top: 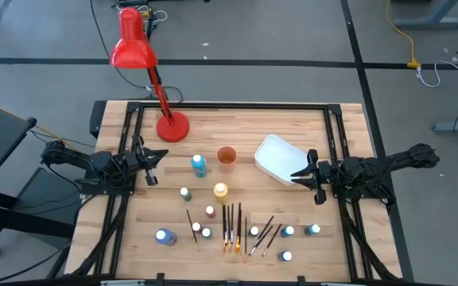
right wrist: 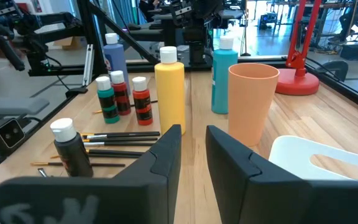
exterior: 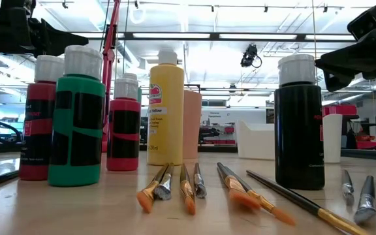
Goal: Pick & Place Paint Supplies
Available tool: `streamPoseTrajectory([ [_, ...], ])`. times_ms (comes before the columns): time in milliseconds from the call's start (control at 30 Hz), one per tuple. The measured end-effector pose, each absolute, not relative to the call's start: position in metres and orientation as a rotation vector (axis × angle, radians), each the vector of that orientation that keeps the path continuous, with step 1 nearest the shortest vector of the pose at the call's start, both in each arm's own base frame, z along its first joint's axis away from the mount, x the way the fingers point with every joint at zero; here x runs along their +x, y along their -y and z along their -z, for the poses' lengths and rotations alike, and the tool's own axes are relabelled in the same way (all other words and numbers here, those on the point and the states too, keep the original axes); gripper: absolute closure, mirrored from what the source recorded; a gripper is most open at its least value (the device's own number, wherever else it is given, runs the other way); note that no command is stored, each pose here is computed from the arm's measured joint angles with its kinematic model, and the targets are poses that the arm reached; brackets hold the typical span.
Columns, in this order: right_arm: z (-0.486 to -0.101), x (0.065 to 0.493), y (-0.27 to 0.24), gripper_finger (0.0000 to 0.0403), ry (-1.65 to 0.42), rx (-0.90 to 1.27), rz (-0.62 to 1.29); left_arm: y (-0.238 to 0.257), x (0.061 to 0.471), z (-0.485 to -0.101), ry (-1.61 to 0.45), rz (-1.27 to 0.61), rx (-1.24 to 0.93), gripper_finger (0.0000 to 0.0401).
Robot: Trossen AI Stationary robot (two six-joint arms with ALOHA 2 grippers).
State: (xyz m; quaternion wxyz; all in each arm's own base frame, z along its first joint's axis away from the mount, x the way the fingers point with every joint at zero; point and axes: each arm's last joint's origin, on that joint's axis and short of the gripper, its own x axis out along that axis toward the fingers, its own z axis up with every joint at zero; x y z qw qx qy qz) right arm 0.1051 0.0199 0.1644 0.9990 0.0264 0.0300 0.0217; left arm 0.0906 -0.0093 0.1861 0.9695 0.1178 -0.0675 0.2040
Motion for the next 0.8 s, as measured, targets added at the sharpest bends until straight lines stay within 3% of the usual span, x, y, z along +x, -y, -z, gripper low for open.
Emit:
streamPoseTrajectory([
  [300,-0.166,0.105,-0.02,0.0325,-0.045,0.058,-0.044,0.009,0.091,-0.186,0.136,-0.412,0.238,0.0385],
  [633,-0.185,0.104,-0.02,0.0325,0.149,0.093,-0.045,0.009,0.09,-0.187,0.139,-0.414,0.24,0.0385],
  [800,-0.195,0.102,-0.015,0.0325,0.249,0.034,0.093,0.009,0.09,-0.186,0.132,-0.421,0.266,0.0385],
])
